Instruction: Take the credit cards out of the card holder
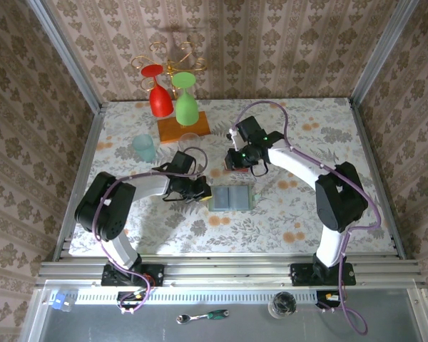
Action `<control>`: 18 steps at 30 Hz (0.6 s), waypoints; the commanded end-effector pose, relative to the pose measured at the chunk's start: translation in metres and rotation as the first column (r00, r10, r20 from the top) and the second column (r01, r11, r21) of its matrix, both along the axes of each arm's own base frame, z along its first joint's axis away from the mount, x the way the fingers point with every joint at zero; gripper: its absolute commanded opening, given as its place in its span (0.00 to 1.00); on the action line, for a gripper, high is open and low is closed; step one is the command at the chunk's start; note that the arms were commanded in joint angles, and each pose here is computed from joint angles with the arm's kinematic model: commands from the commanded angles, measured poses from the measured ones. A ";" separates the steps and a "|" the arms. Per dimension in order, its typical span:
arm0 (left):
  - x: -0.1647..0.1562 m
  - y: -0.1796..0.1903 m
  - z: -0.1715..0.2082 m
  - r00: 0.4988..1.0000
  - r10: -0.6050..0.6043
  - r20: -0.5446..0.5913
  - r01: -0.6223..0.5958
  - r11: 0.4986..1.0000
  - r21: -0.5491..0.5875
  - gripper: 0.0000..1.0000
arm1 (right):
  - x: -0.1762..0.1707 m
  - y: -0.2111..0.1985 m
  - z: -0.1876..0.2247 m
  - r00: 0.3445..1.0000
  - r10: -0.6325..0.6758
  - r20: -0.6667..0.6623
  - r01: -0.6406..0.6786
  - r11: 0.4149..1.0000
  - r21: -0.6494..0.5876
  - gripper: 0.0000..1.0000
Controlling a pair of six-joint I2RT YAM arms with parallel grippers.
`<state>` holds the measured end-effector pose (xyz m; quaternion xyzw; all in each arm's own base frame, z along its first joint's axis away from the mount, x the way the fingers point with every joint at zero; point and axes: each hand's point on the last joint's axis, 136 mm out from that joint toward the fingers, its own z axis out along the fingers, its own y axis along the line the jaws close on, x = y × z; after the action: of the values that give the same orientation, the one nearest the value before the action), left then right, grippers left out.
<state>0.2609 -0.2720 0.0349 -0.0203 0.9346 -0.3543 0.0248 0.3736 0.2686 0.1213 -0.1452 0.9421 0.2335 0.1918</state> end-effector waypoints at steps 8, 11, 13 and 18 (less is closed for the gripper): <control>-0.010 0.001 -0.012 0.999 -0.005 -0.042 0.006 1.000 0.007 0.00 | -0.037 0.019 -0.010 0.977 -0.074 -0.202 0.100 0.988 0.121 0.13; -0.011 0.002 -0.014 0.999 -0.006 -0.045 0.007 1.000 0.011 0.00 | -0.047 0.023 -0.016 0.972 -0.064 -0.227 0.091 0.989 0.113 0.13; -0.012 0.003 -0.017 0.999 -0.006 -0.049 0.007 1.000 0.015 0.00 | -0.052 0.025 -0.019 0.967 -0.063 -0.248 0.092 0.990 0.110 0.13; -0.014 0.004 -0.020 0.998 -0.005 -0.055 0.006 1.000 0.024 0.00 | -0.062 0.032 -0.027 0.950 -0.073 -0.304 0.115 0.986 0.124 0.16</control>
<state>0.2561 -0.2689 0.0250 -0.0234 0.9369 -0.3484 0.0160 0.3203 0.2949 0.0923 -0.0672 0.9510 0.2893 0.0859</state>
